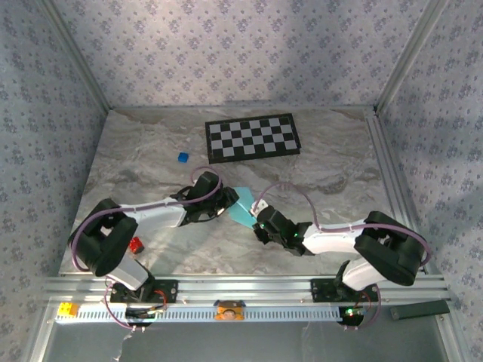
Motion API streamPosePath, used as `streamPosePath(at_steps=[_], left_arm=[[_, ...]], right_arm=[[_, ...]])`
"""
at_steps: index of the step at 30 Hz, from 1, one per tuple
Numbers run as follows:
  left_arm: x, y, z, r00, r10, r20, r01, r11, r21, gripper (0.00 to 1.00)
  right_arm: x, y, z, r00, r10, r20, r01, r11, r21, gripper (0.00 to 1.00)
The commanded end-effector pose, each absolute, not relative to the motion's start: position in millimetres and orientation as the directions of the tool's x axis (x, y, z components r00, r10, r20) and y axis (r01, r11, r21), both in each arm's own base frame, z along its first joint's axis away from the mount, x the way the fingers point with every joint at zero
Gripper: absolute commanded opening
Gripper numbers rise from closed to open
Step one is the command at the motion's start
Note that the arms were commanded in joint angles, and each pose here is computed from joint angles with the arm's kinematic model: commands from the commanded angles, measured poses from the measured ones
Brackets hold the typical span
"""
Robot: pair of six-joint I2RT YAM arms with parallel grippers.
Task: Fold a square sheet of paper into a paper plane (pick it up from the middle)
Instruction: Fourth fold the wing at the center of the table.
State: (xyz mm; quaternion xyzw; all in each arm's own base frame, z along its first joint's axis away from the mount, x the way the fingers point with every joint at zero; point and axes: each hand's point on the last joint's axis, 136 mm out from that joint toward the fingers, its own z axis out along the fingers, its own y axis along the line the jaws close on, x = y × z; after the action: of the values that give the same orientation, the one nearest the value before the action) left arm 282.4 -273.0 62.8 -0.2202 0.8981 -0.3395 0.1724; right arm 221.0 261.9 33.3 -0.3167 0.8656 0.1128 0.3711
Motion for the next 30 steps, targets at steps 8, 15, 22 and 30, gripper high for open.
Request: streamPosePath(at_steps=[8, 15, 22, 30], left_arm=[[289.0, -277.3, 64.9, -0.854, -0.506, -0.125, -0.296, 0.668, -0.683, 0.28], [291.9, -275.6, 65.1, -0.853, -0.508, -0.121, -0.306, 0.674, -0.672, 0.11], [294.0, -279.8, 66.7, -0.862, -0.493, -0.121, -0.292, 0.676, -0.676, 0.07], [294.4, -280.3, 67.0, -0.861, -0.495, -0.120, -0.292, 0.672, -0.681, 0.07]], right_arm=[[218.3, 266.0, 39.0, -0.516, -0.471, -0.715, -0.656, 0.754, -0.024, 0.21], [215.4, 268.2, 40.0, -0.511, -0.480, -0.713, -0.673, 0.740, -0.016, 0.23], [215.5, 266.0, 39.8, -0.506, -0.486, -0.713, -0.672, 0.740, -0.027, 0.23], [213.4, 267.1, 39.1, -0.506, -0.490, -0.709, -0.682, 0.731, -0.018, 0.20]])
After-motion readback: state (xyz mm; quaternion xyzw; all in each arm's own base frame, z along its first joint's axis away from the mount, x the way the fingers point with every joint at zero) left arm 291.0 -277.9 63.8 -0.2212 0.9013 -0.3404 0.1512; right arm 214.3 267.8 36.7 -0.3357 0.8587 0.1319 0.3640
